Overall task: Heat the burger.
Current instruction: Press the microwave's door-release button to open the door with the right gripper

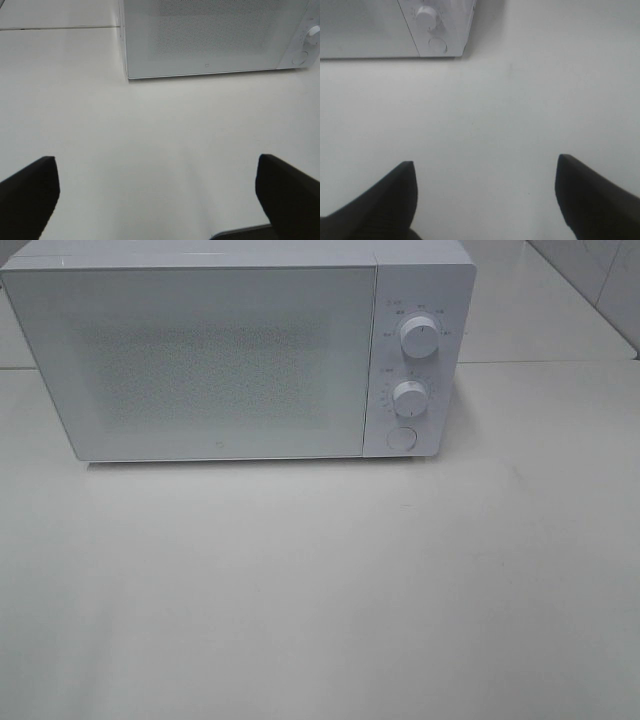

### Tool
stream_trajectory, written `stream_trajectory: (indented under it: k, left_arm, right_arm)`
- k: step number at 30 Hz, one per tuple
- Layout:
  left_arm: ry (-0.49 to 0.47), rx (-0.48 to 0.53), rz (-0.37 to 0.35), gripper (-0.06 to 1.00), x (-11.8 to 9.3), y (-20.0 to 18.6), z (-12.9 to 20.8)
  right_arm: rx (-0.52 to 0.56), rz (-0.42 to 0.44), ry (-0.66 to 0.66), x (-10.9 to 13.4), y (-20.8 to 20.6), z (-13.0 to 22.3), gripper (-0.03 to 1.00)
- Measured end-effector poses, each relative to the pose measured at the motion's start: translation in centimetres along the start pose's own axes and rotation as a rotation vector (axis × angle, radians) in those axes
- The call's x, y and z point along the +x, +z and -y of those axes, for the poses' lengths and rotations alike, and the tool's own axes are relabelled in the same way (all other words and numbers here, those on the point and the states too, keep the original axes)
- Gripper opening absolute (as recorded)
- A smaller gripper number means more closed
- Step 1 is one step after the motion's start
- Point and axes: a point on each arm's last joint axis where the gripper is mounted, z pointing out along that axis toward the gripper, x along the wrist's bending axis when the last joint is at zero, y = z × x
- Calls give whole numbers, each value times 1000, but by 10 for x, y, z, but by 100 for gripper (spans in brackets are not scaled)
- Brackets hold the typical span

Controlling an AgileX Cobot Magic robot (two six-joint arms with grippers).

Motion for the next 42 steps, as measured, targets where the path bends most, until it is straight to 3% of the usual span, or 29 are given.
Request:
stream_trajectory:
  k: [4,27,32,42]
  left_arm:
    - [0,0,0,99,0,0,0]
    - [0,0,0,99,0,0,0]
    - [0,0,0,99,0,0,0]
    - [0,0,0,99,0,0,0]
  right_arm:
    - [-76,8,7,-1,-8,5,73]
    - [-84,8,8,-1,-9,4,73]
    - [-135,1,5,1,-9,-14,73]
    - [-124,-5,-4,6,21,-44,73]
